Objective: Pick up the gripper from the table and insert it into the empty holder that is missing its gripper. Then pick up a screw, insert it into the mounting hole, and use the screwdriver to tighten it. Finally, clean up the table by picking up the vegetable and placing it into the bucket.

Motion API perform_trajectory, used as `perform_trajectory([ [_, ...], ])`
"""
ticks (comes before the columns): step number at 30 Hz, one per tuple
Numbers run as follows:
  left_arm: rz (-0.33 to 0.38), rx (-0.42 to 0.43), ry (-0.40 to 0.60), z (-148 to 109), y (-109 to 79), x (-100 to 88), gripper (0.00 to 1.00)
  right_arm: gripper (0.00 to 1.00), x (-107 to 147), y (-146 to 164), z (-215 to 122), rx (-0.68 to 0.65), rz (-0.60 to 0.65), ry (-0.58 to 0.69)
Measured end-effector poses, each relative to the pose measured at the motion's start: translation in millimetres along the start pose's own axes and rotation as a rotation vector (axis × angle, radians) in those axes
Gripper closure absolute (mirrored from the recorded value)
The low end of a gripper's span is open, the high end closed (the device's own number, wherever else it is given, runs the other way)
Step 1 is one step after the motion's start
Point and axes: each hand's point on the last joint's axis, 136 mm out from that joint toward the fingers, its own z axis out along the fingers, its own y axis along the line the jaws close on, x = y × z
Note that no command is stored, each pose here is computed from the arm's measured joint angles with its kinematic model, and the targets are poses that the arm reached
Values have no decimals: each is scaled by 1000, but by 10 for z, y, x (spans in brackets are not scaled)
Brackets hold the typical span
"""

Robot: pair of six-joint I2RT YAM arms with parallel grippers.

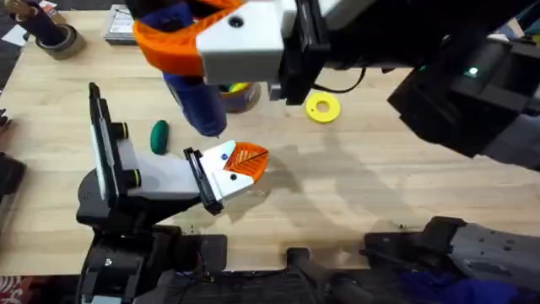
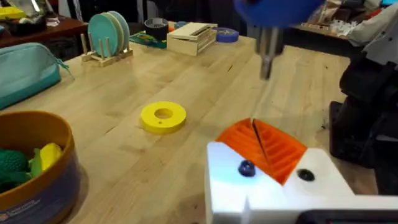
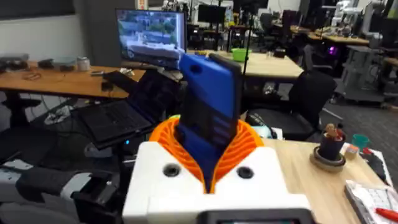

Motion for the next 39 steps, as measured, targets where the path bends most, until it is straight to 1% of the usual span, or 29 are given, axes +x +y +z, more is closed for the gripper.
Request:
perform_trajectory([
  [5, 0, 0, 0, 0, 0, 0, 987, 976, 65, 24, 7, -5, 13, 10],
  [11, 0, 0, 0, 0, 0, 1, 987, 976, 70, 79, 37, -21, 16, 10],
  [23, 0, 0, 0, 0, -1, 0, 987, 976, 134, 81, 35, -21, 30, 28],
  [31, 0, 0, 0, 0, 0, 0, 987, 976, 233, 119, 16, -37, 30, 35],
  [35, 0, 0, 0, 0, 0, 1, 987, 976, 240, 138, 3, -43, 7, 17],
  [39, 0, 0, 0, 0, 0, 0, 987, 976, 317, 148, -13, -43, 13, 23],
])
